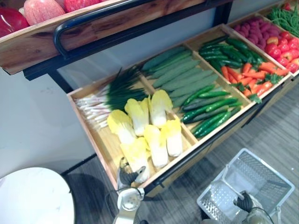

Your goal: Pick vegetable in the basket

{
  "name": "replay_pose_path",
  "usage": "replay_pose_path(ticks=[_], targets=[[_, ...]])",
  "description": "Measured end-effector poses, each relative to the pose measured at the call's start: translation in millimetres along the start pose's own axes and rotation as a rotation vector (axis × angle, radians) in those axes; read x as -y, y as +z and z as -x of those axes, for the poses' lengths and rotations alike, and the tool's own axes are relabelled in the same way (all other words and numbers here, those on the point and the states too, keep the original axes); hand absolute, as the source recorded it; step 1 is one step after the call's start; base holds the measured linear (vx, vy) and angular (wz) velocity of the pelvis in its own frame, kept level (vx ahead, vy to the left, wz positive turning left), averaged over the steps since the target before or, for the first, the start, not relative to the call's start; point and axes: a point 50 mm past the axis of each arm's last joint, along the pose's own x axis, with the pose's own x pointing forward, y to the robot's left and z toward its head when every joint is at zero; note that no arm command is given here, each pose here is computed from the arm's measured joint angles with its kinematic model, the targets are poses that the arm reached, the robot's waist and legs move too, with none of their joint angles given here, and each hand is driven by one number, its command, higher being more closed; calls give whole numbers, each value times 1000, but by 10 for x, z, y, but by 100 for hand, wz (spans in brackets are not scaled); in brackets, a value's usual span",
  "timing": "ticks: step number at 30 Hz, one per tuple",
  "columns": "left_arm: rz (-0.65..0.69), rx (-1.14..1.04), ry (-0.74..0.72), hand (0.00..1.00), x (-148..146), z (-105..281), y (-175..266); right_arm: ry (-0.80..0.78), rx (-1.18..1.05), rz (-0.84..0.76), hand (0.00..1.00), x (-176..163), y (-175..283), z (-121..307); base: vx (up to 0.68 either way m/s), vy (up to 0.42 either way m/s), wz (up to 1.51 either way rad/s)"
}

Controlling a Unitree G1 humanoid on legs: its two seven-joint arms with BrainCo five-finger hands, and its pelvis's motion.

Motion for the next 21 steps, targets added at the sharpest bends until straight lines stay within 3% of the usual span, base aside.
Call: replay_pose_path(ticks=[13,21], targets=[[5,70,-12,0,5,32,142,1,-20,-13,100,-26,-1,4,-58,-1,0],[-124,-19,-20,0,25,51,-124,30,-31,-41,100,-153,8,56,-2,3,0]])
